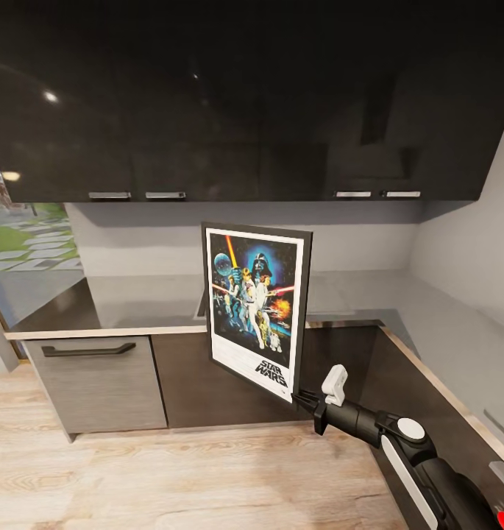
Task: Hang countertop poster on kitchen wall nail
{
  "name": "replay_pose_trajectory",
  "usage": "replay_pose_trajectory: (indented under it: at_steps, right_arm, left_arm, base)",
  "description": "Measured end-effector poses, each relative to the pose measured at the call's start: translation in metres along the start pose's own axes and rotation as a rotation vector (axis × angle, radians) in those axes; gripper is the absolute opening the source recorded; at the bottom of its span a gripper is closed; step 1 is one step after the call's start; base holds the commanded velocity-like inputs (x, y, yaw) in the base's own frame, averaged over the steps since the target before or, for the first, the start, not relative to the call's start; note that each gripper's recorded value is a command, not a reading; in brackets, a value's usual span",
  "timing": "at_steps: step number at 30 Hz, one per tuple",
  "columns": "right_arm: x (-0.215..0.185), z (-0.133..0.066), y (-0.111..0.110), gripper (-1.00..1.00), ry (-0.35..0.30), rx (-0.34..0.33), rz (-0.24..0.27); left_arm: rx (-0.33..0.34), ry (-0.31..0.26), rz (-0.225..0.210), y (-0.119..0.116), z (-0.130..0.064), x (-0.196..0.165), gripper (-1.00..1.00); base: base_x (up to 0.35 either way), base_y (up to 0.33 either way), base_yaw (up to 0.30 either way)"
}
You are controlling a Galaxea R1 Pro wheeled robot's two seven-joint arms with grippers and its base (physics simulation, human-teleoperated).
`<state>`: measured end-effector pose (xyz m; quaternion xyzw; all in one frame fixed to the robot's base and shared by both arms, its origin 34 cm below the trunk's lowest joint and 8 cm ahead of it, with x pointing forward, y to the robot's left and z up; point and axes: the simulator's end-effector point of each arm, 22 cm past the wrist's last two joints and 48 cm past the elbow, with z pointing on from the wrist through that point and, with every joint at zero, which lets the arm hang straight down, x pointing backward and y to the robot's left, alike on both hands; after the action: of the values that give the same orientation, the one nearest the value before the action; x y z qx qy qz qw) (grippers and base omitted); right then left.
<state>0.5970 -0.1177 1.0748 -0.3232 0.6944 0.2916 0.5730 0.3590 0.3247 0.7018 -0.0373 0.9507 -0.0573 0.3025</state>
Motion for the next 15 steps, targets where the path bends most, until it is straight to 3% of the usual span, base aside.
replay_pose_trajectory:
  at_steps: [15]
  right_arm:
    - [0.0000, 0.0000, 0.0000, -1.00, 0.000, 0.000, 0.000]
  left_arm:
    - [0.000, -0.001, 0.000, 0.0002, 0.0000, -0.0002, 1.00]
  base:
    - [0.000, 0.000, 0.000]
